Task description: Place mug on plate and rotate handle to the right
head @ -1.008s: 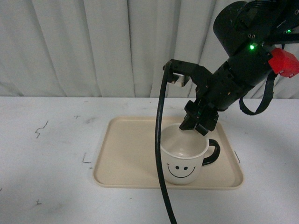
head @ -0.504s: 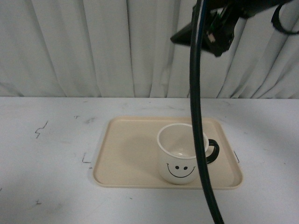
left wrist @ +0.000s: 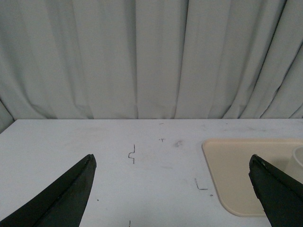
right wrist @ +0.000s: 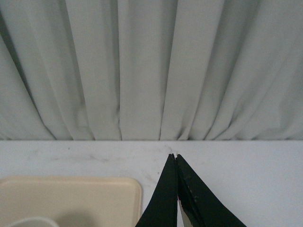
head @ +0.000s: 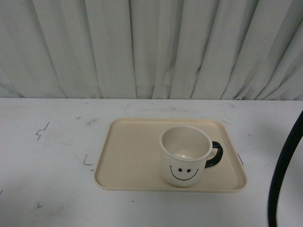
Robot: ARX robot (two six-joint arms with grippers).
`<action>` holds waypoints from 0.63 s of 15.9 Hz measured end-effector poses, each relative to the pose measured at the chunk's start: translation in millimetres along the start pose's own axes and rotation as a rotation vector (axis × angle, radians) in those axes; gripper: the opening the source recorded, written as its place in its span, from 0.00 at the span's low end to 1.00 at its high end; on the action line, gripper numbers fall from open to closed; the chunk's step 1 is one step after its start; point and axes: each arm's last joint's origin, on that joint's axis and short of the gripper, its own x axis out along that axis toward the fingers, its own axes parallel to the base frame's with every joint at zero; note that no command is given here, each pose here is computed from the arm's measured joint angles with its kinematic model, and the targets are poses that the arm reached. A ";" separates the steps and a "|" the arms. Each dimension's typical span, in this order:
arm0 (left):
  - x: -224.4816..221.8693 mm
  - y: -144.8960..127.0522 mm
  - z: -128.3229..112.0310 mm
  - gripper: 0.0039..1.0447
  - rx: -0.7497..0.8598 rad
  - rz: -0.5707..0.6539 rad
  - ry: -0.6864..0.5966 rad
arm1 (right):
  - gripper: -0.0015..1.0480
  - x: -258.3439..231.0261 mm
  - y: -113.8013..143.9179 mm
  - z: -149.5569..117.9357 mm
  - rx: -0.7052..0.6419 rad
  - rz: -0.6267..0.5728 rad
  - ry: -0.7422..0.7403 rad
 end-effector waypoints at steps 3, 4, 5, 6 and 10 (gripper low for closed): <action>0.0 0.0 0.0 0.94 0.000 0.000 0.000 | 0.02 -36.5 -15.4 -6.2 0.011 -0.021 -0.022; 0.0 0.0 0.0 0.94 0.000 0.000 0.000 | 0.02 -47.9 -18.1 -7.8 0.014 -0.018 -0.031; 0.0 0.0 0.0 0.94 0.000 0.000 0.000 | 0.02 -57.9 -20.1 -15.2 0.012 -0.011 -0.005; 0.0 0.0 0.0 0.94 0.000 0.000 0.000 | 0.02 -67.5 -21.8 -21.0 0.011 -0.007 0.012; 0.0 0.0 0.0 0.94 0.000 0.000 0.000 | 0.02 -97.0 -35.9 -26.3 0.013 -0.021 -0.028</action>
